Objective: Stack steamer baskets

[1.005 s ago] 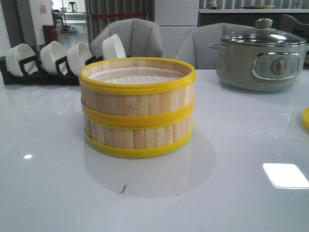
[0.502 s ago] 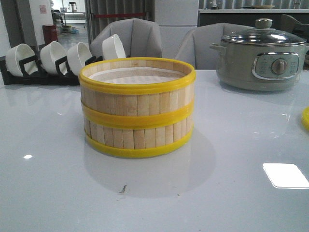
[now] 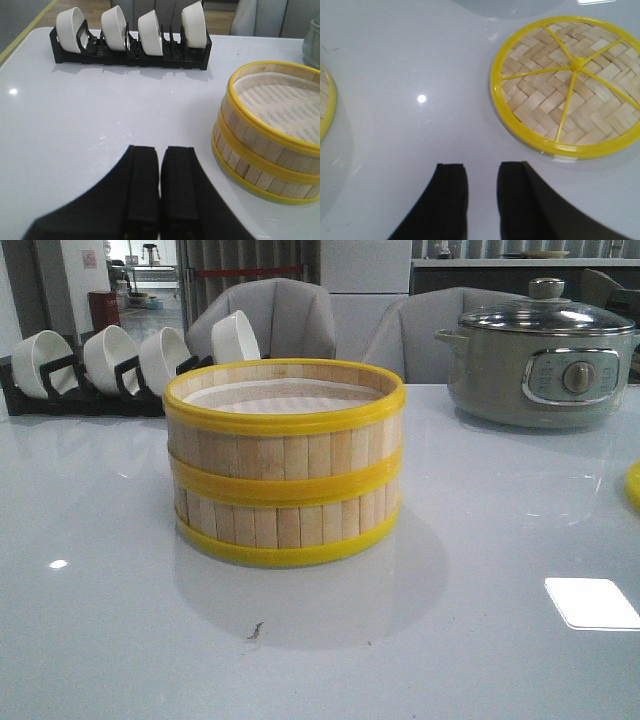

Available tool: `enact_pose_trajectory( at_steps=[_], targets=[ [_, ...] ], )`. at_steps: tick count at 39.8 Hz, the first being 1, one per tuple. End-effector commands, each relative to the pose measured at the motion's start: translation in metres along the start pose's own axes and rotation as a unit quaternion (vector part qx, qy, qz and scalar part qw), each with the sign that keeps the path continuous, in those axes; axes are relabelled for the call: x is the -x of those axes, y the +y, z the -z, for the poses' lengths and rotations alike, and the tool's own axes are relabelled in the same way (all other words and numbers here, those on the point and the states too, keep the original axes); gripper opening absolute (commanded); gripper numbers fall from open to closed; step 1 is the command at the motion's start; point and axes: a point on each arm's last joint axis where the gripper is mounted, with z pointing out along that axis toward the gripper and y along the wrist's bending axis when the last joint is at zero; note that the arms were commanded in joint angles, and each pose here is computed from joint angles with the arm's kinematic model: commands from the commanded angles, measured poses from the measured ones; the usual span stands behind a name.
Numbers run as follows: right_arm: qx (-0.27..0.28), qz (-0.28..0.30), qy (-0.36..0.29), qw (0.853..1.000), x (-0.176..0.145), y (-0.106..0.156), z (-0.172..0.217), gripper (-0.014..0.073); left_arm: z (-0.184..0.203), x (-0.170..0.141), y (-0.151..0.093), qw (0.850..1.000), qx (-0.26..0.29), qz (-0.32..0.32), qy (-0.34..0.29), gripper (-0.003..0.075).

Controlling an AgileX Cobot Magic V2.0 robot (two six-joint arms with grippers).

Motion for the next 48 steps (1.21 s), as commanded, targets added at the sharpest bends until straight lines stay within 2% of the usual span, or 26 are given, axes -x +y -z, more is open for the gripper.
enact_pose_trajectory(
  at_steps=[1,4,12,24,32,38,48],
  targets=[
    [-0.009,0.03,-0.044,0.999,0.02,0.0,-0.006,0.0294,0.004,0.017,-0.002,0.998,-0.006,0.004,-0.056,0.0095],
    [-0.028,0.034,-0.023,0.999,0.024,-0.006,-0.023,0.0294,0.004,0.017,-0.002,0.998,-0.006,0.004,-0.056,0.0095],
    [-0.078,-0.006,0.003,0.997,0.058,-0.036,-0.064,0.0294,0.004,0.017,-0.002,0.998,-0.006,0.004,-0.056,0.0095],
    [-0.105,-0.027,0.047,0.993,0.096,-0.058,-0.121,0.0294,0.004,0.017,-0.002,0.998,-0.006,0.004,-0.056,0.0095],
    [-0.11,-0.028,0.08,0.99,0.103,-0.062,-0.15,0.0298,0.004,0.017,-0.002,0.998,-0.006,0.004,-0.056,0.0095],
    [-0.119,-0.016,0.098,0.988,0.099,-0.067,-0.166,0.0361,0.004,0.017,-0.002,0.998,-0.006,0.004,-0.056,0.0095],
    [-0.129,-0.026,0.096,0.987,0.098,-0.081,-0.172,0.0372,0.004,0.017,-0.002,0.998,-0.006,0.004,-0.056,0.0095]
  ],
)
